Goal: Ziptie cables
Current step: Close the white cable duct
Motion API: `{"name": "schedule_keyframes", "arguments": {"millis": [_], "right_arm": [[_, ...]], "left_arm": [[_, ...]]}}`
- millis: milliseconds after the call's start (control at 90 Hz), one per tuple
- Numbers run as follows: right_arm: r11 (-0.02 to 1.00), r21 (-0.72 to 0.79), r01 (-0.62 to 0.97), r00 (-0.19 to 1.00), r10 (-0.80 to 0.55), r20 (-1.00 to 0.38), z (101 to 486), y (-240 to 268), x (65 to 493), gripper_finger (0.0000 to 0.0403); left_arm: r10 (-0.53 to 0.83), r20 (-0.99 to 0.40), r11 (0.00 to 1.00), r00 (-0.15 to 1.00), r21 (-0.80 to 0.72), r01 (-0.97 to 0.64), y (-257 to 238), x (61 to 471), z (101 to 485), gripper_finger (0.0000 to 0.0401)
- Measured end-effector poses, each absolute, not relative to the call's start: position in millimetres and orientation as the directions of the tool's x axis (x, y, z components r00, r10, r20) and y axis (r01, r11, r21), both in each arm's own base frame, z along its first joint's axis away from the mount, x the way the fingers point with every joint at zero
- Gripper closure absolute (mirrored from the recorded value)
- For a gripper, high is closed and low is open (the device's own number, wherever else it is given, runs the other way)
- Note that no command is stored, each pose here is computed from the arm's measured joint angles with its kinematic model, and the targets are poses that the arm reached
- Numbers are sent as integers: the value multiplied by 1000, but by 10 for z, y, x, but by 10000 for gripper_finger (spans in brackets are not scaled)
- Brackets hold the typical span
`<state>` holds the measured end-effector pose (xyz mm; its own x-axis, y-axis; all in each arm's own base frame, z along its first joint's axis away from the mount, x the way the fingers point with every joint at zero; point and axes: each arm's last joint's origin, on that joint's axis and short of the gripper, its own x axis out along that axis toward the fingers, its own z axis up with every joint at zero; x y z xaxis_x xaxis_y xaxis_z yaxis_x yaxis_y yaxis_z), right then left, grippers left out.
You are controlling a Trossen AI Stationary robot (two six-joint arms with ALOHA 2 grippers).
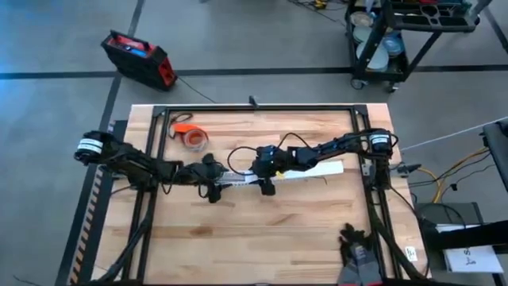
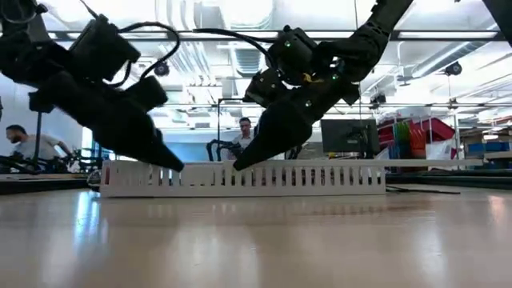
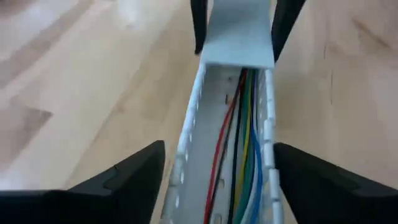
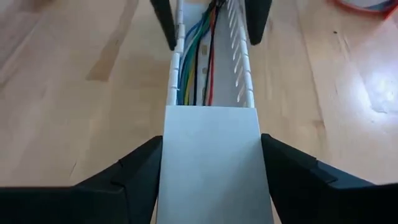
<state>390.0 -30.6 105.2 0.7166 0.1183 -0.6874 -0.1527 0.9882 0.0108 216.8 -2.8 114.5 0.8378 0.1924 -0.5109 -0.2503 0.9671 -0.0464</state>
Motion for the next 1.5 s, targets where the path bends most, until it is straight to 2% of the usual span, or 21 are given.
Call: {"name": "schedule_keyframes", "arguments": {"millis": [300,489,722,889,1078,1367,1500], "right_arm": [[986,9,-166,712,126,-691,1048,-301,3894,171],[986,8,-168,712,127,-691,1049,-297,3894,180],[985,9,-172,702,130,-700,1045,-298,3878,171],[975,34,-218,697,180,-695,1043,-295,3871,177],[969,58,-239,688,212,-694,1032,-286,3865,162],[974,53,-220,681,192,-707,1022,-286,3859,174],[975,48,-218,686,188,-703,1028,-283,3862,171]], "left_arm": [[154,-471,980,869,-42,-196,-41,2253,1068,96],[146,-490,982,860,-32,-185,-51,2429,1034,95],[152,-517,981,843,-22,-190,-60,2646,931,95],[154,-526,981,837,-23,-195,-65,2688,884,95],[190,-513,973,837,-17,-231,-51,2692,909,96],[156,-508,978,847,-40,-205,-58,2693,914,167],[148,-503,980,851,-40,-195,-58,2720,931,178]]}}
